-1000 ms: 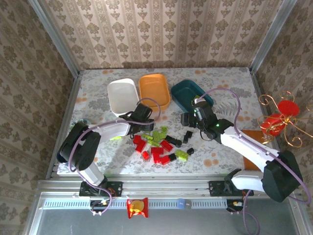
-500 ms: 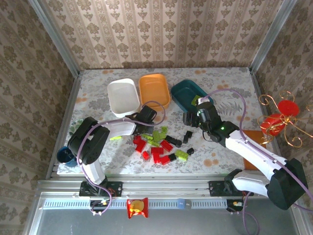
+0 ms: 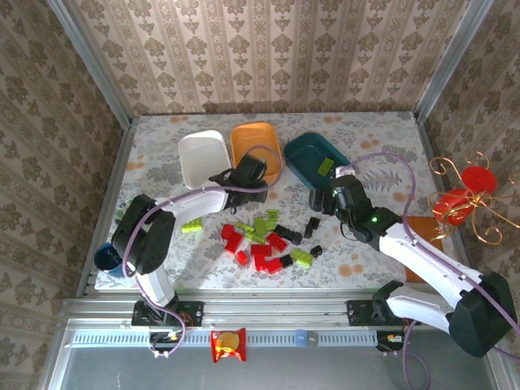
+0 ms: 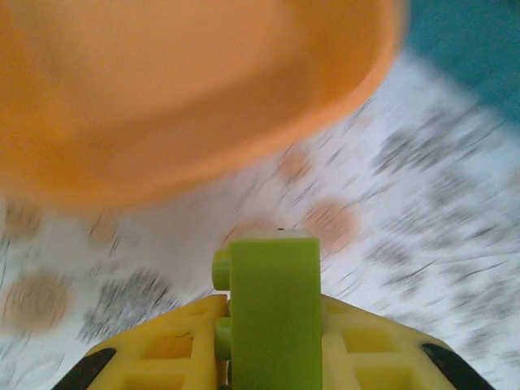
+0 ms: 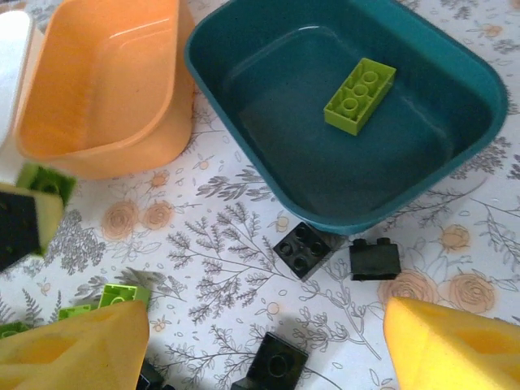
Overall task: Sort the legos into containers by color
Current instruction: Pick up the lego from the center of the table, then place the lego in the container.
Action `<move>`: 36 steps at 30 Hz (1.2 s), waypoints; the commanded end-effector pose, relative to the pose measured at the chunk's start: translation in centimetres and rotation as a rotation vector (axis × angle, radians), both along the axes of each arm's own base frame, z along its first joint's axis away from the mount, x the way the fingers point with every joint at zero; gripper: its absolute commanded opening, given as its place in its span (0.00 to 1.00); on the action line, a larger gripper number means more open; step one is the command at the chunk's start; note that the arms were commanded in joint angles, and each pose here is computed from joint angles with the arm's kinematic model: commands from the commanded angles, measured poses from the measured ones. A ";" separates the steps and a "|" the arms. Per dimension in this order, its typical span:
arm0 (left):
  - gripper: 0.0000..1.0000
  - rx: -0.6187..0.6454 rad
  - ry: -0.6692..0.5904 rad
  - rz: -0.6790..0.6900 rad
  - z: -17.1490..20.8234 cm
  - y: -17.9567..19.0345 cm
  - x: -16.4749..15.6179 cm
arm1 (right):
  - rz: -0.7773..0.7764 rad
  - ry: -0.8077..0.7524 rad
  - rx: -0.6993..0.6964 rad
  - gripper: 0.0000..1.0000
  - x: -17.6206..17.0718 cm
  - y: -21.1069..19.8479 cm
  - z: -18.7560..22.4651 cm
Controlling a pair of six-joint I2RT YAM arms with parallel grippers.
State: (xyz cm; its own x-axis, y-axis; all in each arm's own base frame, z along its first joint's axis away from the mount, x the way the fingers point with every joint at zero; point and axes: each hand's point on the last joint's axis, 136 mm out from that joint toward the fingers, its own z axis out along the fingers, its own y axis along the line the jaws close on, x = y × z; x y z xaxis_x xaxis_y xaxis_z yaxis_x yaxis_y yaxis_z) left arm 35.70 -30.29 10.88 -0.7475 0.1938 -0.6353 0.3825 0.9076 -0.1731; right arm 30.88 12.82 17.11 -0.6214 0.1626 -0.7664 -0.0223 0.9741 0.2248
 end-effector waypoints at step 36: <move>0.89 -0.529 -0.256 -0.196 15.8 -8.8 1.1 | -0.085 0.114 -0.029 0.69 -1.6 -1.8 -3.9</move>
